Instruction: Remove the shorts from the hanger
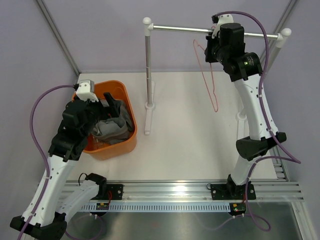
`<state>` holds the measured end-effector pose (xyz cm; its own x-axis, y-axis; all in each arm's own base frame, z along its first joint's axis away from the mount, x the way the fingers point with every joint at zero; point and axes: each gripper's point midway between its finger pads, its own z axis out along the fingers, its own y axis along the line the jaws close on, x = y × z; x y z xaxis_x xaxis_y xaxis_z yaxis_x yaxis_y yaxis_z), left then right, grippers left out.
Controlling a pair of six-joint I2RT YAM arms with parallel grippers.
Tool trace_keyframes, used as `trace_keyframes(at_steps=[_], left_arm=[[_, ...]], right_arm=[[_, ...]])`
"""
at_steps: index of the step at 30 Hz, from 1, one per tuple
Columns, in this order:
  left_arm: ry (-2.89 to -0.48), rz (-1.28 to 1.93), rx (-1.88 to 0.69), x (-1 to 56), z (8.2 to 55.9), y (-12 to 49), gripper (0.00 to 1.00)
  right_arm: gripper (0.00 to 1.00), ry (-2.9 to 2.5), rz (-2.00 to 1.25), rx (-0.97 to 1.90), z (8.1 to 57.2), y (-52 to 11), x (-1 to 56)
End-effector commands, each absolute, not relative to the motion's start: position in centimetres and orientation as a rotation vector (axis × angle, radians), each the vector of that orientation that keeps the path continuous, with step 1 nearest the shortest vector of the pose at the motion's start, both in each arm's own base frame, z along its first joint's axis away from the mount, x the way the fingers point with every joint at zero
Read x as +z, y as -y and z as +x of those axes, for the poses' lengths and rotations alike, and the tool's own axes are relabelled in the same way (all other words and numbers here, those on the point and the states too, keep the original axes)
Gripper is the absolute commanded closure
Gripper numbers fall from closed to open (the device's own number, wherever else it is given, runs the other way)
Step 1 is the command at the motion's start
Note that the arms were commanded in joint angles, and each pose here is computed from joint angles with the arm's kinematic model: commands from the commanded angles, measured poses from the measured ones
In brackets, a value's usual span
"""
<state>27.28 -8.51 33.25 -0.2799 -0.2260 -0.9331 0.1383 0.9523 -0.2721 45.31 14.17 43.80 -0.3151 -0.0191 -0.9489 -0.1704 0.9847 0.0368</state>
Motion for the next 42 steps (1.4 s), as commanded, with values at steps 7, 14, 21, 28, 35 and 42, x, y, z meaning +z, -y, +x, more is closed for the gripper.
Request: trace_keyframes(at_steps=[7,14,21,28,35,42], left_arm=[[-1.768,-0.042,-0.379,34.8,27.2,8.8,0.01],[-1.777,-0.039,-0.377,34.3,27.3,8.8,0.01],[-1.769,-0.03,-0.376,34.4,27.0,8.8,0.01],[-1.768,-0.025,-0.376,34.3,26.9,8.8,0.01],[-1.757,-0.014,-0.388,34.3,26.6,8.9,0.01],[-1.767,-0.015,-0.384,33.8,26.6,8.9,0.01]], right_arm=[[1.0,-1.872,-0.113,0.191,43.8,-13.8,44.5],[0.81,-1.857,-0.095,0.207,43.1,-13.6,45.1],[0.42,-1.808,-0.069,0.21,41.6,-12.9,46.9],[0.01,-1.772,-0.005,0.197,39.5,-11.3,47.7],[0.01,-1.717,0.082,0.249,34.7,-9.5,47.1],[0.01,-1.702,0.089,0.296,32.1,-9.1,45.2]])
